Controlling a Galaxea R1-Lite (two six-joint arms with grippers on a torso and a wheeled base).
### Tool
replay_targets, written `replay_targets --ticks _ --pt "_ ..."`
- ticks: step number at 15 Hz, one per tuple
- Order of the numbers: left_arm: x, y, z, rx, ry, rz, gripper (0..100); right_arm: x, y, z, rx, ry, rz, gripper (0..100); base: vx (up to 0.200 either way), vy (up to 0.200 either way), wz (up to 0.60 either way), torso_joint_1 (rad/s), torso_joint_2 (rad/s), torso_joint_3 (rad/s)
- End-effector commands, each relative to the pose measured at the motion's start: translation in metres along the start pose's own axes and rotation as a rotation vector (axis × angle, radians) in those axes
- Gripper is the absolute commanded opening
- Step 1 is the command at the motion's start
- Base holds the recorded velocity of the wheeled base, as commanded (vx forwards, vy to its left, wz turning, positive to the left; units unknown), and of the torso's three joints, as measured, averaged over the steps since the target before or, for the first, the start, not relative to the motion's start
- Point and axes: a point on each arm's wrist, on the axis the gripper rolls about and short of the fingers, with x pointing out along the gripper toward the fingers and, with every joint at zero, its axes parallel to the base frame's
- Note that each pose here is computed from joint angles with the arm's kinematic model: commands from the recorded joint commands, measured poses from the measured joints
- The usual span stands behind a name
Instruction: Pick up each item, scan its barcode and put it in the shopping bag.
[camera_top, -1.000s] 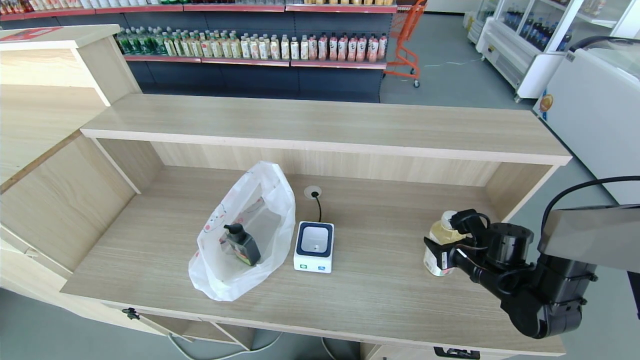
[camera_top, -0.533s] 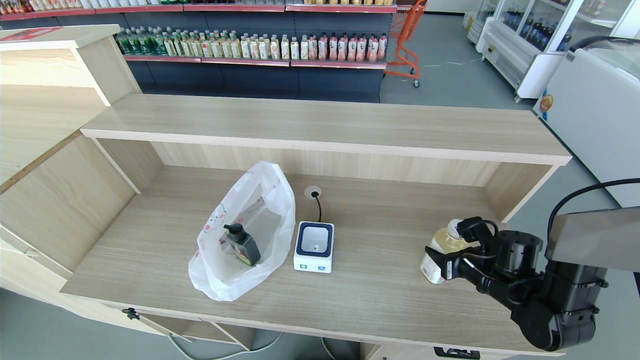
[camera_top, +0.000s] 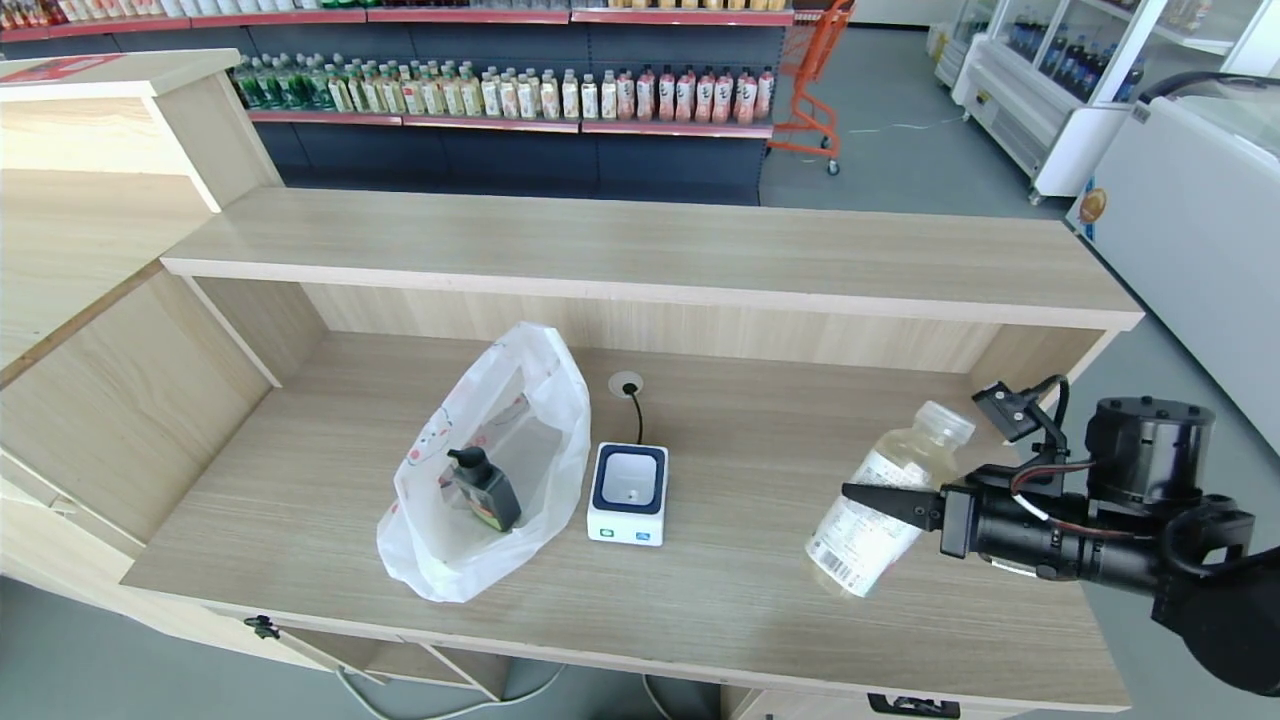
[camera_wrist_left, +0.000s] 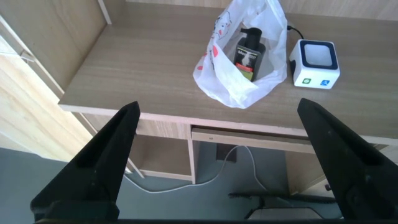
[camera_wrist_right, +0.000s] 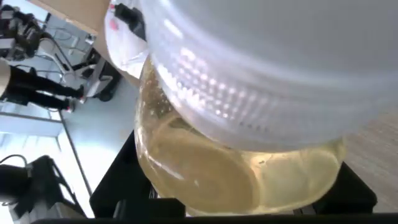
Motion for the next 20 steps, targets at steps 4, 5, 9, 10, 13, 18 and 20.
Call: replay_targets --ticks 4,5,9,10,13,18,20 --pt "0.000 0.000 0.000 0.000 -0.001 0.000 100 -0.013 0.073 0.017 -0.025 -0.026 0.239 0 0.000 0.000 0.00 0.000 0.00 0.000" --pt "0.000 0.000 0.000 0.000 -0.001 0.000 100 -0.011 0.079 0.014 -0.026 -0.011 0.265 0 0.000 0.000 0.00 0.000 0.00 0.000" --pt "0.000 0.000 0.000 0.000 -0.001 0.000 100 -0.011 0.097 0.006 -0.006 0.030 0.328 0 0.000 0.000 0.00 0.000 0.00 0.000" --pt "0.000 0.000 0.000 0.000 -0.001 0.000 100 -0.013 0.100 0.006 0.000 0.045 0.331 0 0.000 0.000 0.00 0.000 0.00 0.000" --pt "0.000 0.000 0.000 0.000 -0.001 0.000 100 -0.014 0.104 0.005 0.002 0.056 0.338 0 0.000 0.000 0.00 0.000 0.00 0.000" --pt "0.000 0.000 0.000 0.000 -0.001 0.000 100 -0.019 0.108 0.004 0.009 0.071 0.337 0 0.000 0.000 0.00 0.000 0.00 0.000" --pt "0.000 0.000 0.000 0.000 -0.001 0.000 100 -0.019 0.108 0.003 0.009 0.077 0.341 0 0.000 0.000 0.00 0.000 0.00 0.000"
